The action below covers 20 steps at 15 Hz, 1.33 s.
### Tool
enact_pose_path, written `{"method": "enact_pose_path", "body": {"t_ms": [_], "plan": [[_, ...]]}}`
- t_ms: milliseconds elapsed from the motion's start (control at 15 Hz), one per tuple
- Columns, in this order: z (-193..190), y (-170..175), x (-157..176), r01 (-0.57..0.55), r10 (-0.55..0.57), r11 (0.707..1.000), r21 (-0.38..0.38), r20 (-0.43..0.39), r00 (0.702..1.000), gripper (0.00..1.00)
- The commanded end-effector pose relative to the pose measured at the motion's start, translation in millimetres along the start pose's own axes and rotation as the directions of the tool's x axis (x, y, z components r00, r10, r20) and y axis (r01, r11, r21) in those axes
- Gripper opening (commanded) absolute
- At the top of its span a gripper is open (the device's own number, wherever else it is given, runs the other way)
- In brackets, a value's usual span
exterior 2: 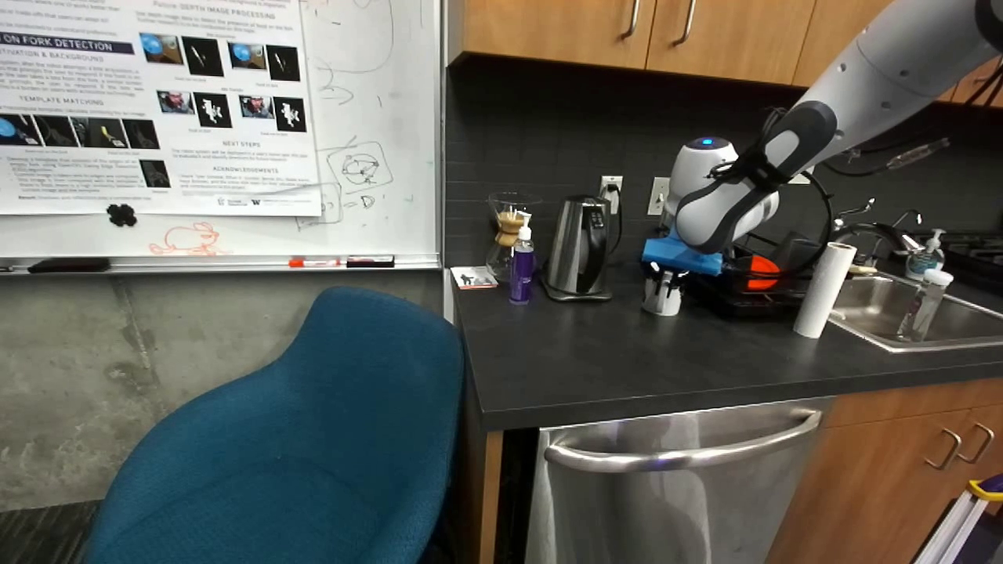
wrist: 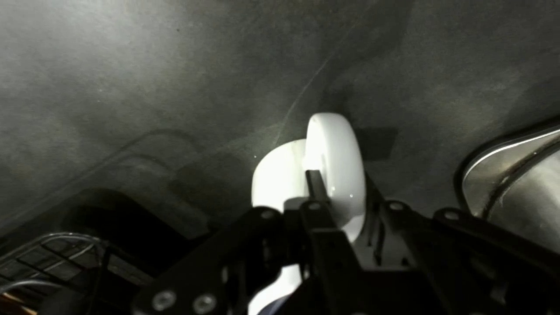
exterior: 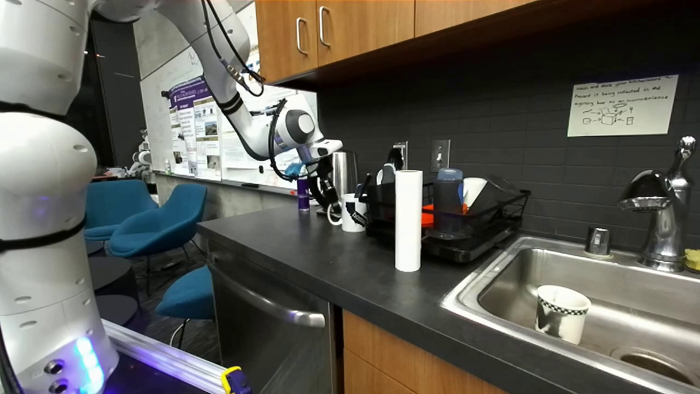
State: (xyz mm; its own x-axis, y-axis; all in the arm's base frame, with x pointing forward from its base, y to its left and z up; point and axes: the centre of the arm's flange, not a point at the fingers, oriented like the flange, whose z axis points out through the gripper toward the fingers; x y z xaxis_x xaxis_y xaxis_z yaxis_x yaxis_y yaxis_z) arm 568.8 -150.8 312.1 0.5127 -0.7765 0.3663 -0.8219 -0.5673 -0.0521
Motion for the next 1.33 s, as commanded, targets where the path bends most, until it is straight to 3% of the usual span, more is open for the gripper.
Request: {"method": "enact_pose_path", "body": {"t_ms": [0,533,800,1067,1267], "plan": [[-6.5,0.8,-12.3,0.026,-0.026,1.0,0.001,0.026,0.999,0.05],[-23.7,1.0,-51.7,0.14,-0.141,0.99,0.019,0.059,0.988,0.05],[-32.6,1.7,-76.1,0.235,-0.237,0.972,0.033,0.07,0.969,0.05],[-40.1,0.3,-102.5,0.364,-0.367,0.93,0.055,0.079,0.927,0.05],[-44.2,-4.0,-123.3,0.469,-0.474,0.88,0.08,0.075,0.877,0.05]]}}
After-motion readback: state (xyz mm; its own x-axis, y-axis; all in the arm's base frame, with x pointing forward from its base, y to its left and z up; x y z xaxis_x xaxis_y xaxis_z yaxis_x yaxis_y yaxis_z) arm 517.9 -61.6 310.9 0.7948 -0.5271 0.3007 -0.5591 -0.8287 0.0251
